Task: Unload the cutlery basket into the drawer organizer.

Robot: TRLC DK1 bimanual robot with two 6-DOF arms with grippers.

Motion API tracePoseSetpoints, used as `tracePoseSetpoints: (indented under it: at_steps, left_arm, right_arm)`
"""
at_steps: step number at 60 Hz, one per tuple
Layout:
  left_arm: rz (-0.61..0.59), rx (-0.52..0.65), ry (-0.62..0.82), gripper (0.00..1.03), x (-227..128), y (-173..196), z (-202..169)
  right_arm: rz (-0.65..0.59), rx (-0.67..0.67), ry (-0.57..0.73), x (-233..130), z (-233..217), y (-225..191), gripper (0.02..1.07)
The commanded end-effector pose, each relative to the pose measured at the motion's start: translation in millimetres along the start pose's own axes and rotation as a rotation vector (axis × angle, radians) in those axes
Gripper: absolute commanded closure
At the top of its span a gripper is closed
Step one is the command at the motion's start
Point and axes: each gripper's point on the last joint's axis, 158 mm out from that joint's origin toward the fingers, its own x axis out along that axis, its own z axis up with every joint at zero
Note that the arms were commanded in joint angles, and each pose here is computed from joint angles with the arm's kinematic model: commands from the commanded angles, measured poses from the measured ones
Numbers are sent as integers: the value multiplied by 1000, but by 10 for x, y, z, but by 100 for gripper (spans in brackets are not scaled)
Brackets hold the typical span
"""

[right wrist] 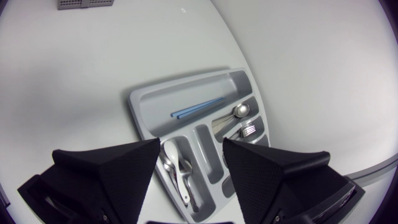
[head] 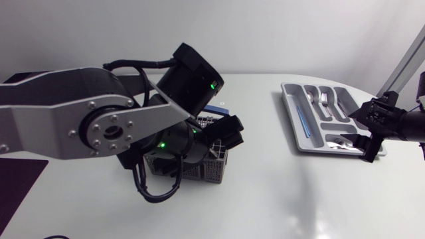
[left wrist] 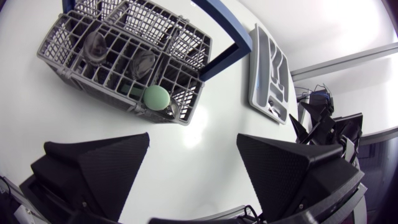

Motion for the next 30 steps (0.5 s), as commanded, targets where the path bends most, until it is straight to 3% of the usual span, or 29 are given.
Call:
tracePoseSetpoints:
  at_steps: [1, 9, 15, 25, 30]
  left_arm:
    - [11, -73, -14, 11, 4, -5, 57]
    - [21, -111, -33, 25, 35, 3, 88]
    - [26, -138, -52, 43, 47, -2, 121]
    - [40, -155, -48, 44, 114, 32, 118]
    - [54, -167, -46, 57, 151, 66, 109]
  right_arm:
    - [34, 66, -30, -55, 147, 186, 32]
    - [47, 105, -83, -179, 426, 335, 32]
    - [76, 149, -122, -232, 639, 497, 32]
    - [108, 164, -176, -326, 913, 753, 32]
    - [119, 163, -193, -365, 1025, 863, 32]
